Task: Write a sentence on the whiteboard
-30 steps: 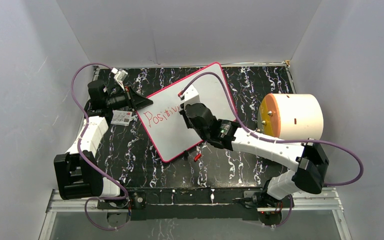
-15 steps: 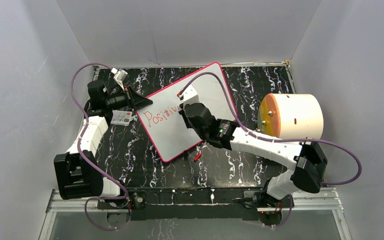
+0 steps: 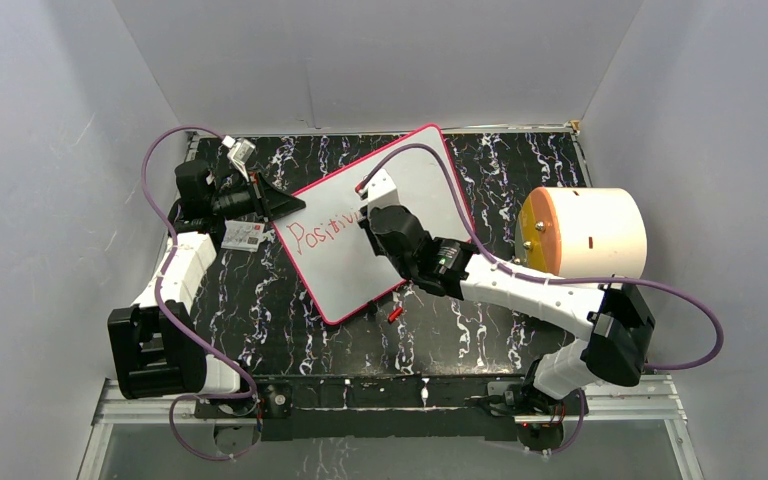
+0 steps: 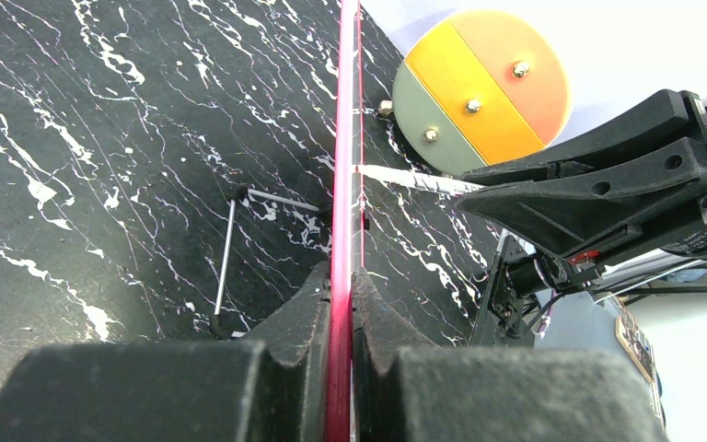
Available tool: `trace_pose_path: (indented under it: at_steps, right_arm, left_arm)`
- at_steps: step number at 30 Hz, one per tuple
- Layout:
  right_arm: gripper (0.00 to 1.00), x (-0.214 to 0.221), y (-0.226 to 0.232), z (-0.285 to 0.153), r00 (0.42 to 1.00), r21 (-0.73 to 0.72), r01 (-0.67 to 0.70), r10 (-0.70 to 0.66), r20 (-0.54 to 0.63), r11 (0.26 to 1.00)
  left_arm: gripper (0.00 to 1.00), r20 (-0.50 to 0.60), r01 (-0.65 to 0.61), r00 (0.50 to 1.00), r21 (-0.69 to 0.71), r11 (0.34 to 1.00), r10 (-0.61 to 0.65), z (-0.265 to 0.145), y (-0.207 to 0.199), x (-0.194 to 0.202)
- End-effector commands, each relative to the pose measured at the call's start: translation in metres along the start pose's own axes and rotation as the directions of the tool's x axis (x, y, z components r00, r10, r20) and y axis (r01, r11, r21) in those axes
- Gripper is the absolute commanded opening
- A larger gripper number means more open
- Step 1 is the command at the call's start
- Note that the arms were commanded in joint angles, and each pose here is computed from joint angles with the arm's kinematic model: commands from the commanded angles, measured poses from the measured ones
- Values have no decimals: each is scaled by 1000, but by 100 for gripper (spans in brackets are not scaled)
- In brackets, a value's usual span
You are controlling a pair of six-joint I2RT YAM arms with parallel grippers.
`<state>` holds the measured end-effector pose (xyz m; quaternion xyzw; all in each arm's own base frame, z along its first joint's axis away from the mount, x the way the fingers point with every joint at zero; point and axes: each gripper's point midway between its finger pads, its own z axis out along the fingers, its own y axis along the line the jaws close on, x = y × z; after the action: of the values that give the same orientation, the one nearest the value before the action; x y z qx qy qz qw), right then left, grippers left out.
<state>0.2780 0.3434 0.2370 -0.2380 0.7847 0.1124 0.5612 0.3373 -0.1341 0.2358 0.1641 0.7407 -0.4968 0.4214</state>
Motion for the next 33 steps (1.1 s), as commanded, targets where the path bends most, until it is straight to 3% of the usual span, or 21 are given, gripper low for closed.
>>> trace_pose_path:
  at_steps: [1,22,33]
  right_arm:
    - [0,-19,-12,2,999,52,-25,23,46,998]
    - [0,-47,-12,-16,988,-19,-56,58,141,998]
    - [0,-45,-6,-6,991,-26,-42,45,129,999]
  left_arm:
    - [0,-21,4,1000,-114,993,-7,1,31,16]
    - [0,-23,11,1000,-110,994,-14,2,31,17]
    - [0,-22,9,1000,-110,994,-12,2,31,16]
